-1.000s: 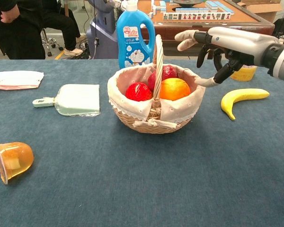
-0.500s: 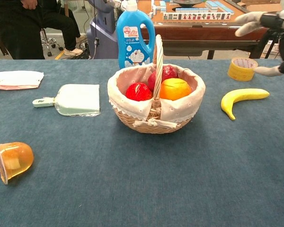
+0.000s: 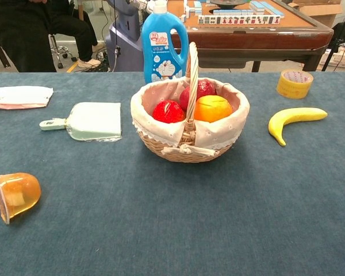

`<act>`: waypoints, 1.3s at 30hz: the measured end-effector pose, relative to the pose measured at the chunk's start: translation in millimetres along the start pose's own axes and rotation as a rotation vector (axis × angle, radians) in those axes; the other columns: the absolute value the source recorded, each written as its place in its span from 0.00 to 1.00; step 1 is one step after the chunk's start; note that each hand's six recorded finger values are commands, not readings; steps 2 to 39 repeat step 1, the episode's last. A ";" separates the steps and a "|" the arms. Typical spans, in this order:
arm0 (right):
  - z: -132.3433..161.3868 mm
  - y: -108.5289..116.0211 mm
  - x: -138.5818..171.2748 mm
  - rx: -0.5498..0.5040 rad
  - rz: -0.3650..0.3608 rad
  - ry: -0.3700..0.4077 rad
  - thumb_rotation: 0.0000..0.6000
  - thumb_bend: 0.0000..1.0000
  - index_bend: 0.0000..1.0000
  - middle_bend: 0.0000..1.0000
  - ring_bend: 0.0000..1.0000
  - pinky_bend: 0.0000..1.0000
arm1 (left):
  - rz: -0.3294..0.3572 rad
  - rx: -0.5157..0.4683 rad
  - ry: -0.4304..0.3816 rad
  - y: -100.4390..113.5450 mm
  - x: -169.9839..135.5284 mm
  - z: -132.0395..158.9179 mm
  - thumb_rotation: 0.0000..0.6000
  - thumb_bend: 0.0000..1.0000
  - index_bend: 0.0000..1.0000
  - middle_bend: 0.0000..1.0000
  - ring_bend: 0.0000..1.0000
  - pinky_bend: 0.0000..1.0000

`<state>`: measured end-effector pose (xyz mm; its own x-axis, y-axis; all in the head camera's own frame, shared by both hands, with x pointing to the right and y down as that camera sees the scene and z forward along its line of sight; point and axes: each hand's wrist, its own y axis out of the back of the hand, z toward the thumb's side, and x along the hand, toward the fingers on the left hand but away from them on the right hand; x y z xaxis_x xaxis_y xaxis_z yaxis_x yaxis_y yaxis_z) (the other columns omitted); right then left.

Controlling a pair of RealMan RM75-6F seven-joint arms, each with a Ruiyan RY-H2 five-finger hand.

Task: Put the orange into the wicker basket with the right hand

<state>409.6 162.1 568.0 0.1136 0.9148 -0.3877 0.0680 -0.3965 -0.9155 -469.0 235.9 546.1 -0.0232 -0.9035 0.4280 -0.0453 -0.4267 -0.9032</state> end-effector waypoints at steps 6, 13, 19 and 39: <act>-4.4 1.6 4.4 -0.001 -0.008 -0.010 1.00 0.29 0.00 0.18 0.32 0.61 | -0.001 0.002 -0.001 -0.4 0.7 0.8 1.00 0.33 0.01 0.00 0.00 0.00; -4.4 1.6 4.4 -0.001 -0.008 -0.010 1.00 0.29 0.00 0.18 0.32 0.61 | -0.001 0.002 -0.001 -0.4 0.7 0.8 1.00 0.33 0.01 0.00 0.00 0.00; -4.4 1.6 4.4 -0.001 -0.008 -0.010 1.00 0.29 0.00 0.18 0.32 0.61 | -0.001 0.002 -0.001 -0.4 0.7 0.8 1.00 0.33 0.01 0.00 0.00 0.00; -4.4 1.6 4.4 -0.001 -0.008 -0.010 1.00 0.29 0.00 0.18 0.32 0.61 | -0.001 0.002 -0.001 -0.4 0.7 0.8 1.00 0.33 0.01 0.00 0.00 0.00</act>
